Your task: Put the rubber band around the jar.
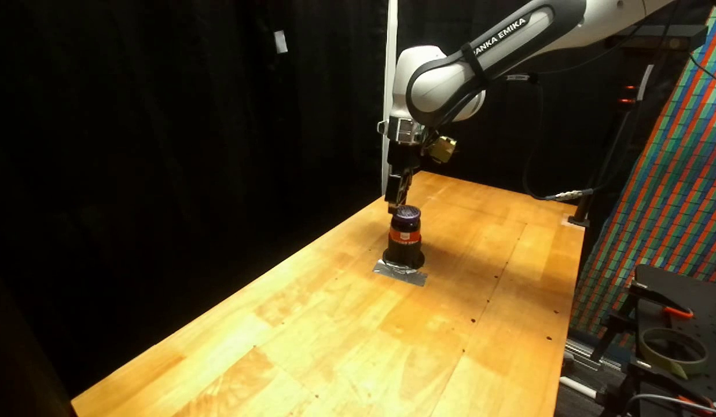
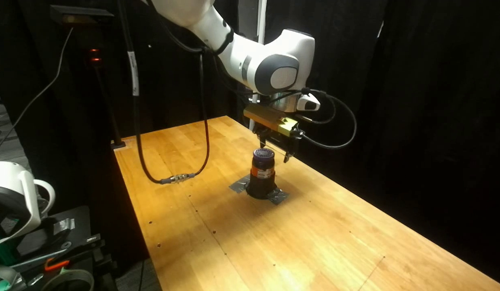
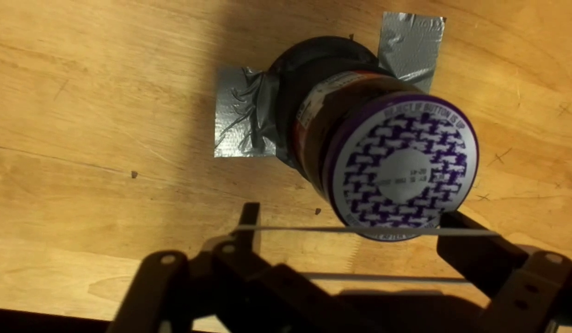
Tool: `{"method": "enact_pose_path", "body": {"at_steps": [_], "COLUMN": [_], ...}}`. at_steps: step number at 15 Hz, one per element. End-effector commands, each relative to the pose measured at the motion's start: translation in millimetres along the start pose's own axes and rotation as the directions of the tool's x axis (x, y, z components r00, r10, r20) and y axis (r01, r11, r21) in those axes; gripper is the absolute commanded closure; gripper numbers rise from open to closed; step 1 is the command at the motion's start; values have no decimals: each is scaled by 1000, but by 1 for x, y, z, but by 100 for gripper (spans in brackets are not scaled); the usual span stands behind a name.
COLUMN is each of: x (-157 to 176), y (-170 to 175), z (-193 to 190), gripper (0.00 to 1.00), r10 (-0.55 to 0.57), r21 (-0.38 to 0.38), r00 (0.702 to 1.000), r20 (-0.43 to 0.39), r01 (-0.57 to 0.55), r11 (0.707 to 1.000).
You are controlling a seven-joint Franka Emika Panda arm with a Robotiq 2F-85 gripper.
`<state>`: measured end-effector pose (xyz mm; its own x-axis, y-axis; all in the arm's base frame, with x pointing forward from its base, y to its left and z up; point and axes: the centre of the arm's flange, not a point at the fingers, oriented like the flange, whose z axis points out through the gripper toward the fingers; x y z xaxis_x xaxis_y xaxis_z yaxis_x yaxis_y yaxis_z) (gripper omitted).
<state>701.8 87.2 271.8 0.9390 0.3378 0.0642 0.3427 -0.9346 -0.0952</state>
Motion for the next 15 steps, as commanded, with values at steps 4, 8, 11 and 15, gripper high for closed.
{"method": "enact_pose_path", "body": {"at_steps": [4,8,11,15], "x": [21,16,10,-10], "y": [-12,-17,-28,-43], "z": [16,24,29,29], "gripper": [0,0,0,0], "r10": [-14,-57,-98,-135], "r21": [31,21,14,-33], "r00": [999,992,958,913], "r20": [46,114,268,385], "r01": [13,55,98,160], "r11": [999,998,995,987]}}
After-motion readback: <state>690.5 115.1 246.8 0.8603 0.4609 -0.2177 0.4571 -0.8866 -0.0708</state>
